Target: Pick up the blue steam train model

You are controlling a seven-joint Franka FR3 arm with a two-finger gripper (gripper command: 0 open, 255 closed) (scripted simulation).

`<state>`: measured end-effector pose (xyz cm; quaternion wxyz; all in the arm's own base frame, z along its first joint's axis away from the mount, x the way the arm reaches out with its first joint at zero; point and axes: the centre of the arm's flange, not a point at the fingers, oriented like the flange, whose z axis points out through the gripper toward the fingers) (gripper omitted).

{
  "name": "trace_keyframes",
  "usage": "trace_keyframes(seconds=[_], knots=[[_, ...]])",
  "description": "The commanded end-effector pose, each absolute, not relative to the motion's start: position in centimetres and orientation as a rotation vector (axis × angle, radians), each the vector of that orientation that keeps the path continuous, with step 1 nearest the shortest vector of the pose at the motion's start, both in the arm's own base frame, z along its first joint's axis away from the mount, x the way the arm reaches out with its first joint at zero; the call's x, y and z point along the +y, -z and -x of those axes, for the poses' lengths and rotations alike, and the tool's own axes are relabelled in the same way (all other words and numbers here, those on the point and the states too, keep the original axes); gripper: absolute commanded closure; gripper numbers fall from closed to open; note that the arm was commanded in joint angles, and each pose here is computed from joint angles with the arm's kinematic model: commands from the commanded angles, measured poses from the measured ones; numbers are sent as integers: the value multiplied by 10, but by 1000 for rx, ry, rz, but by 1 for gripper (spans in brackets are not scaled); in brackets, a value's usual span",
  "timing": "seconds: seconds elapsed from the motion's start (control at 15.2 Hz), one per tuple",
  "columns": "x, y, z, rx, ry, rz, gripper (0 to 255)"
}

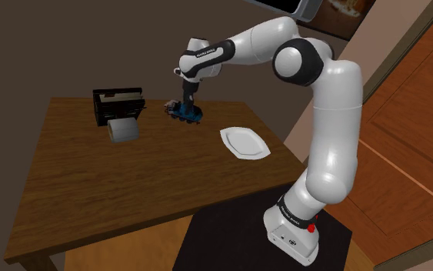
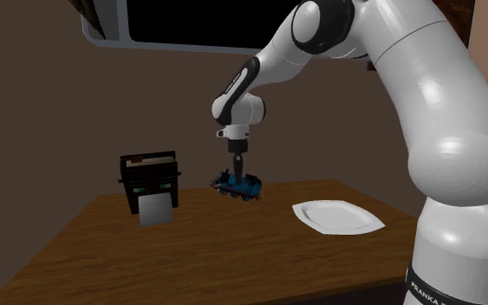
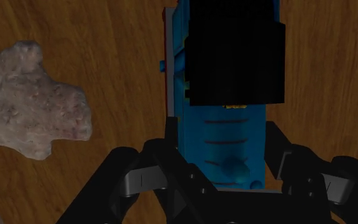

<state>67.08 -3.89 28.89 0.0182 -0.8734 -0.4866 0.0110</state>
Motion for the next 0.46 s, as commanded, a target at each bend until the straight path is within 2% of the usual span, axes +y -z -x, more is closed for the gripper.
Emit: trace_keyframes(seconds=[0.0, 0.4], knots=[[-40, -300, -670, -1511, -33, 2713, 255], [-40, -322, -670, -1511, -33, 2713, 255]])
